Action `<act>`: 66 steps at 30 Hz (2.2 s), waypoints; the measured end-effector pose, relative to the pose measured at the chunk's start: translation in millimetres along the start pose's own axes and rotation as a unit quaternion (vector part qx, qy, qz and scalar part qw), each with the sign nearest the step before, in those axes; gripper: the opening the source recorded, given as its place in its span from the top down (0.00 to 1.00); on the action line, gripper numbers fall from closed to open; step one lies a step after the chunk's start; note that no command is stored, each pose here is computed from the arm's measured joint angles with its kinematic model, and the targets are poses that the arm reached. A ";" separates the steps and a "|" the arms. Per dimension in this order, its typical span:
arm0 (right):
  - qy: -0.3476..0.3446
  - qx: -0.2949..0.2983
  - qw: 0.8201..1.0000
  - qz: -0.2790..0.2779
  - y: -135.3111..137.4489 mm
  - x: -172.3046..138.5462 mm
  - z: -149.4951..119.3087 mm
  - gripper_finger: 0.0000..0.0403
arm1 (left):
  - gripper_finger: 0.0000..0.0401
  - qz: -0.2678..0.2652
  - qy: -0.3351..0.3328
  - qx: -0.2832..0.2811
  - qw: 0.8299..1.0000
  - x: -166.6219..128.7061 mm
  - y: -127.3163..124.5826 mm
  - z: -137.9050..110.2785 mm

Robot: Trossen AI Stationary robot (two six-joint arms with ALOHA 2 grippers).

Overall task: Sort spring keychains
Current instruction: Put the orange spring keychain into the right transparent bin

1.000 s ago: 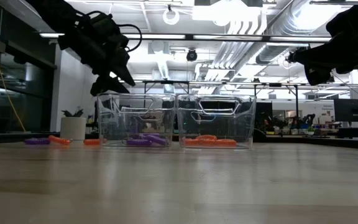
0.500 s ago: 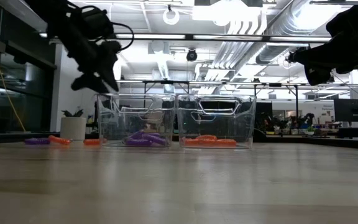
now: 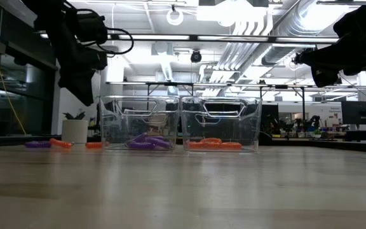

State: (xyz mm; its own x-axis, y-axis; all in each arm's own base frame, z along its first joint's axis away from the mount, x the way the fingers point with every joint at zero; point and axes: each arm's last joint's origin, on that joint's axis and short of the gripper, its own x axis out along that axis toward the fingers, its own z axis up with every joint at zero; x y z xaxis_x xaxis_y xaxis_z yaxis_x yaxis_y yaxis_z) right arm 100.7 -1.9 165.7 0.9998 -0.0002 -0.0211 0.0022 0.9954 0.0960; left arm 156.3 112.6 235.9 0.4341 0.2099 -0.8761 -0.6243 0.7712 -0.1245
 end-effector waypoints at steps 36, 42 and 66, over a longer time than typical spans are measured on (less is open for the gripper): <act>0.000 0.000 1.000 0.000 0.0 0.0 0.0 0.97 | 0.78 -0.040 0.070 -0.202 0.976 78.8 20.7 6.9; 0.000 0.000 1.000 0.000 0.0 0.0 0.0 0.97 | 0.78 -0.030 0.067 -0.227 0.971 86.3 25.3 -7.8; 0.000 0.000 1.000 0.000 0.0 0.0 0.0 0.97 | 0.78 0.008 0.050 -0.239 0.970 95.7 28.8 -22.2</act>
State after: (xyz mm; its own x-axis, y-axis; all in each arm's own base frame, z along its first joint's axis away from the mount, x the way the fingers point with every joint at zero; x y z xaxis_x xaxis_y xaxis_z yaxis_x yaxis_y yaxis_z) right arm 100.7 -1.9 165.7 0.9998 0.0000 -0.0212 0.0020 0.9953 0.0963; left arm 165.4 141.6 138.1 0.3723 0.1413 -0.9173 -0.8701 0.3972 -0.2919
